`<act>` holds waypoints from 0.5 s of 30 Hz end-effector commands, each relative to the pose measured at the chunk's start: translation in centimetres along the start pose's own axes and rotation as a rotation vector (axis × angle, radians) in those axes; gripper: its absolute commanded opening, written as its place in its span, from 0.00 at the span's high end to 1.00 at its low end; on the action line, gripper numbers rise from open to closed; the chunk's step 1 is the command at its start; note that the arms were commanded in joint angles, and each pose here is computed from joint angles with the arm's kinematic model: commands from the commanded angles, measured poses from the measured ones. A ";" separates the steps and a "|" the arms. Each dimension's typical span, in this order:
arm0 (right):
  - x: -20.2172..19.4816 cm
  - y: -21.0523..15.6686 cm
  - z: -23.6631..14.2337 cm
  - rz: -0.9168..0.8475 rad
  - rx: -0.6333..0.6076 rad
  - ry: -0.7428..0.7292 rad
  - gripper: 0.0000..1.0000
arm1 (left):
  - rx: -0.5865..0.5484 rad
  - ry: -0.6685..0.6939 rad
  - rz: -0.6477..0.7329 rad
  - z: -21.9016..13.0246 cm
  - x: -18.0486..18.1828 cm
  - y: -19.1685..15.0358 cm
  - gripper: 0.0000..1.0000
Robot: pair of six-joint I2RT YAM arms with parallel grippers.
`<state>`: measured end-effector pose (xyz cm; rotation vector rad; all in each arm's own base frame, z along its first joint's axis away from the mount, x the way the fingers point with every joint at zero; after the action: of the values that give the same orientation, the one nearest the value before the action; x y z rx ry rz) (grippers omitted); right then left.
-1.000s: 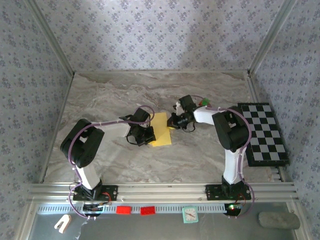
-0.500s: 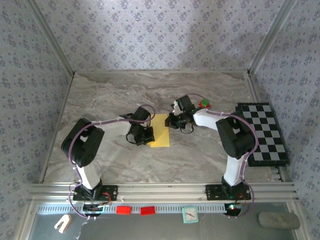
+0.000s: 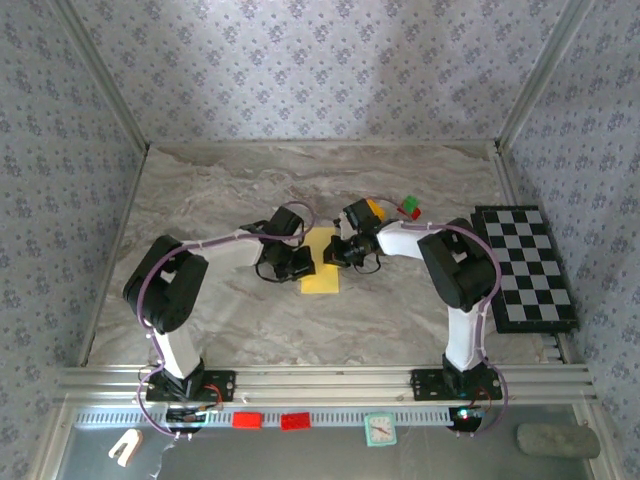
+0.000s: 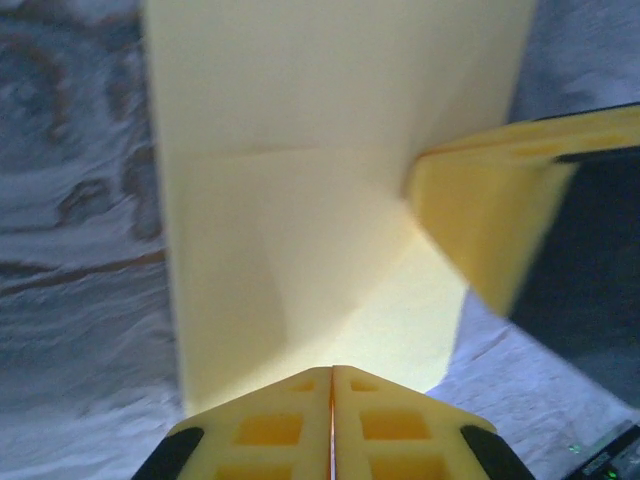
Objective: Fold a paper plane with a square sheet of paper (pick it up from the middle)
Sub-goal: Fold the triangle a second time at the center of the table.
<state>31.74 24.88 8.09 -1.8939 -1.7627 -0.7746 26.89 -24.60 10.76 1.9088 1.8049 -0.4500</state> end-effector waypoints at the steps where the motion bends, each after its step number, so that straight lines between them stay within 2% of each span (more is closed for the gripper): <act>1: -2.4 -1.0 1.4 0.052 0.051 -0.093 0.98 | -0.006 -0.054 0.023 0.7 -0.9 1.1 0.91; 8: -2.8 -1.2 1.4 0.065 0.052 -0.113 0.99 | 0.039 -0.059 0.008 2.6 -0.4 1.4 0.94; 15: -4.2 -1.6 1.8 0.093 0.064 -0.179 0.99 | 0.096 0.005 -0.006 2.8 1.8 -1.0 0.97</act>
<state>31.76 24.88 7.99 -1.8957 -1.7620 -0.7730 27.94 -25.87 8.55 1.9091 1.7789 -0.5234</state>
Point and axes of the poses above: each hand's point on the last joint's axis, 136 mm out from that joint toward the fingers, its own z axis out along the fingers, its own x axis along the line the jaws close on, y = z × x, the point moved 8 cm from there along -z, back along the fingers, and after that the axes turned 9 degrees about z, right-handed, at the moved point
